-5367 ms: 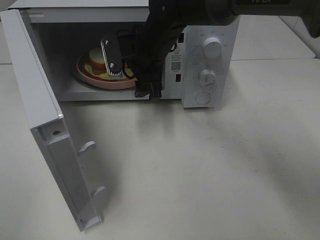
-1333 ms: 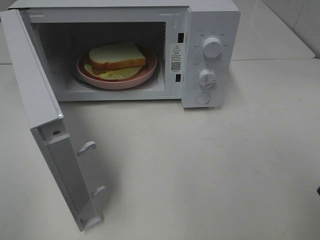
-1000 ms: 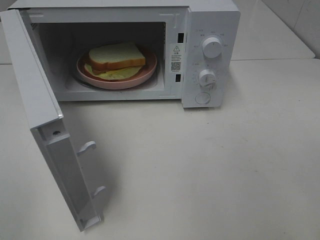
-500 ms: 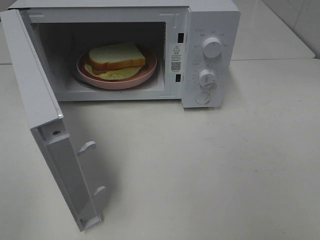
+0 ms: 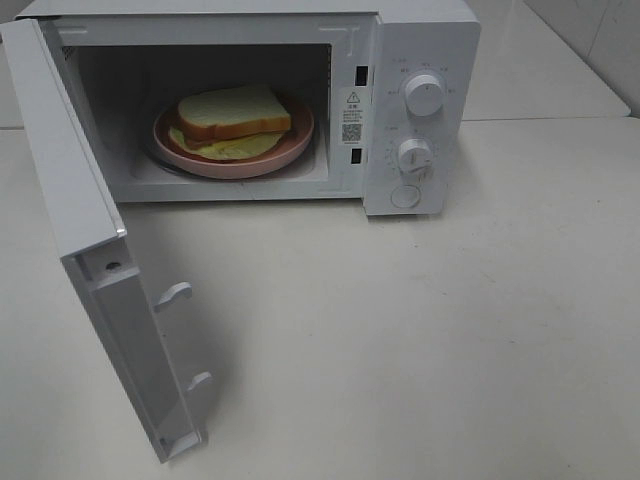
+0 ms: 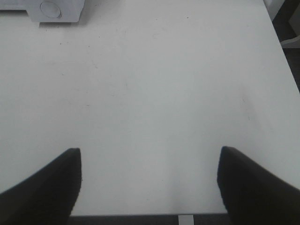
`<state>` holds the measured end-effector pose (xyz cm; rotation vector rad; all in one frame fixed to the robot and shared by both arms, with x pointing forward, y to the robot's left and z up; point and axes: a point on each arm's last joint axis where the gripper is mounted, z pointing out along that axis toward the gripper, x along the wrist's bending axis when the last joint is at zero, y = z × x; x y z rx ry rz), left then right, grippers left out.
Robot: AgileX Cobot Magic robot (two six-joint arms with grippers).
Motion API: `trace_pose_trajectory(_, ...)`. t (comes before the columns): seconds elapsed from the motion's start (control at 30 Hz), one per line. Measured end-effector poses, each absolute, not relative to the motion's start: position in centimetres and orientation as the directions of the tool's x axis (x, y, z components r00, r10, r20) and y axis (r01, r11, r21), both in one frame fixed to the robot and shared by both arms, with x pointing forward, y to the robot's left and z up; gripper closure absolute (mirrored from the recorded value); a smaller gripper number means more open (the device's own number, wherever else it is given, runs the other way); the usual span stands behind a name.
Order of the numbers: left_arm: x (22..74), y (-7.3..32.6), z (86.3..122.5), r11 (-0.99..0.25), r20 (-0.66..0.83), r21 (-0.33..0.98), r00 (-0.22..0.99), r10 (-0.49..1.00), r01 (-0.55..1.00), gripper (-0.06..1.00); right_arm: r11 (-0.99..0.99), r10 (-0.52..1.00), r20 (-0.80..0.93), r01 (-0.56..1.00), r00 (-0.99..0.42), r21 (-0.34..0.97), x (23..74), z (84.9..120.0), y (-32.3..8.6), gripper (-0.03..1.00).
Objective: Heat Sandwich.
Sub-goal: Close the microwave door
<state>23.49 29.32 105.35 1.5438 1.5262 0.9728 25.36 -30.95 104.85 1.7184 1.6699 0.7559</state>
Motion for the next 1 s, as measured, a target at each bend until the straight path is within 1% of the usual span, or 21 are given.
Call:
trace_pose_trajectory(0.27,23.5,29.3,105.4,-0.014,0.014,0.9,0.003,1.0,0.435,-0.03,-0.074,0.992,0.007,0.552,0.122,0.83,23.6,104.9,-31.1,0.2)
trace_pose_trajectory(0.43,23.5,29.3,105.4,-0.014,0.014,0.9,0.003,1.0,0.435,-0.03,-0.091,0.989,0.02,0.505,0.143,0.858,22.8,104.9,-31.0,0.2)
trace_pose_trajectory(1.0,23.5,29.3,105.4,-0.014,0.014,0.9,0.003,1.0,0.435,-0.03,-0.094,0.99,0.027,0.506,0.139,0.857,22.8,104.9,-31.0,0.21)
